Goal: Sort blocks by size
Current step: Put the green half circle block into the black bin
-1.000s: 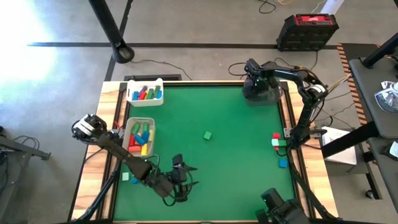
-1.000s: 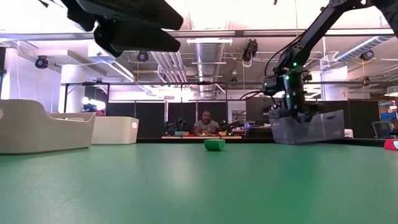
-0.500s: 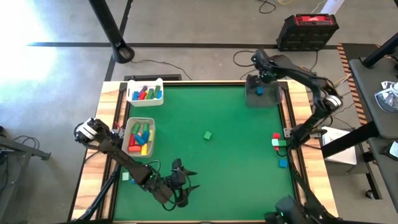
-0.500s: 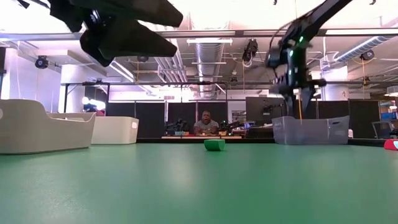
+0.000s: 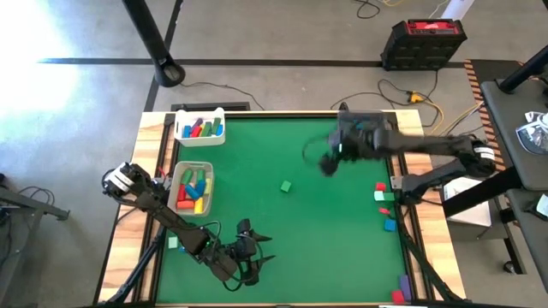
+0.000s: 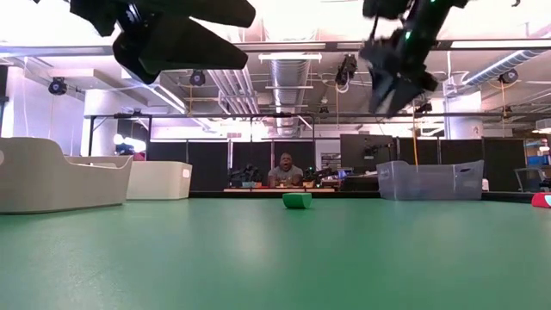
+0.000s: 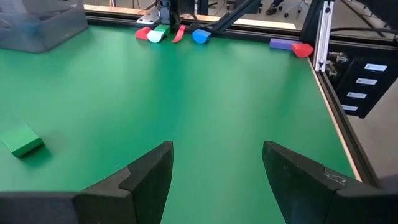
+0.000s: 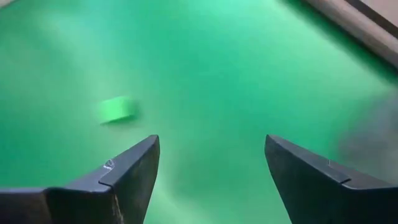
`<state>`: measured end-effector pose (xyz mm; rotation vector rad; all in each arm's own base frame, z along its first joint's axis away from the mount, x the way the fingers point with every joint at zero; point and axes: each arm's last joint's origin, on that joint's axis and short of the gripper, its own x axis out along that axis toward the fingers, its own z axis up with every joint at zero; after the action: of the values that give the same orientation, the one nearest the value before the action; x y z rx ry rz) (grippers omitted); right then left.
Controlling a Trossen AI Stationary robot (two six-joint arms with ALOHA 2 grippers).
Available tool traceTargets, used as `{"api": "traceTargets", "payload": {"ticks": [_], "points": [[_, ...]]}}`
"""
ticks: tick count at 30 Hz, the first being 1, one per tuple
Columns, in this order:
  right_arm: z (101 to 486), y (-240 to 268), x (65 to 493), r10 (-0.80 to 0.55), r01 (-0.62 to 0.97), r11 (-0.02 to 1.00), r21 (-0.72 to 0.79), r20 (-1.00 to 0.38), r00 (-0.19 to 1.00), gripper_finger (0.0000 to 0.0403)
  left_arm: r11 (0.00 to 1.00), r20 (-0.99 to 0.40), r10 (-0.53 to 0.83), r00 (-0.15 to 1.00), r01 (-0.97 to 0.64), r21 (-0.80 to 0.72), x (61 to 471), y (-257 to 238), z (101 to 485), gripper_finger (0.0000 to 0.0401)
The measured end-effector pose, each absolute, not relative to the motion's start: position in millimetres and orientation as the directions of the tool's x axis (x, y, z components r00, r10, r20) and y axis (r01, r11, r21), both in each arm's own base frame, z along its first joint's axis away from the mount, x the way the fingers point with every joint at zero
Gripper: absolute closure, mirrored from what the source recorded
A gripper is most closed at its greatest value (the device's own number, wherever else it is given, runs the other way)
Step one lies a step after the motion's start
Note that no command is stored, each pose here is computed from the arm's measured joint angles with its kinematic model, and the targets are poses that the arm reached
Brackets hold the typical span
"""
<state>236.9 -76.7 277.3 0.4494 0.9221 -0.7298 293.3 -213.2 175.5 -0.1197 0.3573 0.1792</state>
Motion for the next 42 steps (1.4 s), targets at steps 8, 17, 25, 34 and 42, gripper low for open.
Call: {"api": "traceTargets", "payload": {"ticks": [8,17,25,34,42], "points": [[234,23,278,-0.329,0.478,0.877,0.036,-0.681,0.654,0.0108,0.980,-0.359,0.156,0.920,-0.190,-0.060,293,-213,175,0.0168],[169,44,311,-0.324,0.382,0.924,-0.003,-0.536,0.779,0.0086,0.980,-0.363,0.156,0.918,-0.191,-0.062,292,-213,174,0.0168],[115,30,335,-0.419,0.422,0.900,-0.110,-0.480,0.770,0.0063,0.980,-0.376,0.150,0.914,-0.188,-0.066,289,-215,172,0.0168],[82,4,341,-0.376,0.432,0.901,-0.031,-0.552,0.744,0.0079,0.980,-0.384,0.147,0.912,-0.187,-0.068,287,-217,171,0.0168],[77,4,342,-0.364,0.430,0.903,-0.016,-0.560,0.744,0.0155,0.980,-0.384,0.148,0.912,-0.187,-0.068,287,-217,171,0.0168]]}}
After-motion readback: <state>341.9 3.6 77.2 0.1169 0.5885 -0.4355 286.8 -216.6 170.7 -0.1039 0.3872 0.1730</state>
